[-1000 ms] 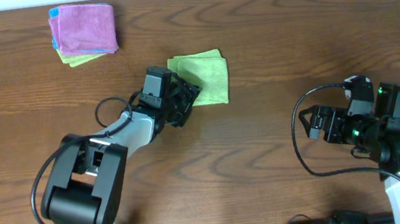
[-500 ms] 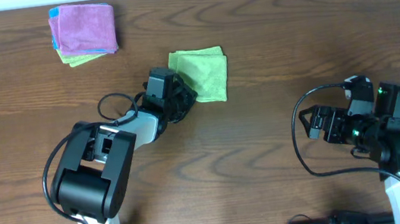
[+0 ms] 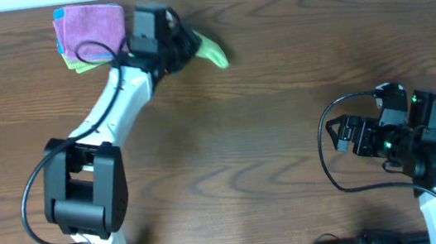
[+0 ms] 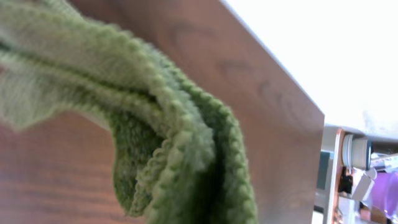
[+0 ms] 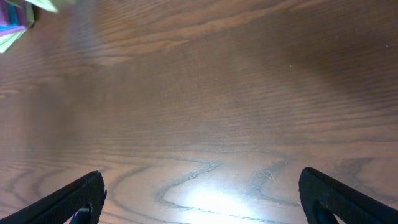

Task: Fold the cloth
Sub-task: 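Carry the folded green cloth with the left gripper to the cloth stack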

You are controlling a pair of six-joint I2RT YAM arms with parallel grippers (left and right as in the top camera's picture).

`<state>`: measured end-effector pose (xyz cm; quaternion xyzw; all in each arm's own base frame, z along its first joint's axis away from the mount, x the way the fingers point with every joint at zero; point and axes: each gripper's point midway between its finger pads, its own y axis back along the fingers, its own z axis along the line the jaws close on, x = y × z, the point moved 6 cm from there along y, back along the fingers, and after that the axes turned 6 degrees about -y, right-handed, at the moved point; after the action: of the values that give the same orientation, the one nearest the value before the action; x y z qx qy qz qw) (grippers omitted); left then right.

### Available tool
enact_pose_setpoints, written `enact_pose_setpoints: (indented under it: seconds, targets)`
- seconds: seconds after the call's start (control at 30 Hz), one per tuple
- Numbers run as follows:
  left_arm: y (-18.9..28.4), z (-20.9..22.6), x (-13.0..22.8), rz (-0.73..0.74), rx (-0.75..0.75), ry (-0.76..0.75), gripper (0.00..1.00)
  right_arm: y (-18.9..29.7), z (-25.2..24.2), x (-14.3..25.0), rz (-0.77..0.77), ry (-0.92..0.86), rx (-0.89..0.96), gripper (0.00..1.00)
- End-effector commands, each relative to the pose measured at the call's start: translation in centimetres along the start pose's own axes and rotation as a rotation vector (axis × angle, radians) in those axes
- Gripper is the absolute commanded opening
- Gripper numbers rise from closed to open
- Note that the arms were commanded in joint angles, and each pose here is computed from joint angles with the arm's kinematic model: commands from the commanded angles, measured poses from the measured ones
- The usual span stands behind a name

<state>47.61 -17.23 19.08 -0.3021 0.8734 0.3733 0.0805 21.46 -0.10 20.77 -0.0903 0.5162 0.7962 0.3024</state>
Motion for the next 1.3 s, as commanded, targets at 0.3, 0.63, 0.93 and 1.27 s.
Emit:
enact_pose_setpoints:
  seconds: [0.3, 0.63, 0.93, 1.27]
  targets:
    - [5.9, 1.0, -10.2, -0.304, 0.024, -0.086, 0.06, 0.0, -0.2, 0.1, -0.001, 0.003, 0.001, 0.99]
    - [8.7, 2.6, -14.0, -0.43, 0.02, -0.112, 0.06, 0.0, -0.2, 0.1, -0.001, 0.003, 0.001, 0.99]
    - [9.4, 3.1, -15.6, -0.529, -0.026, -0.171, 0.06, 0.0, -0.2, 0.1, -0.001, 0.003, 0.001, 0.99]
    - [8.4, 5.1, -16.5, -0.542, -0.067, -0.185, 0.06, 0.0, -0.2, 0.1, -0.001, 0.003, 0.001, 0.99]
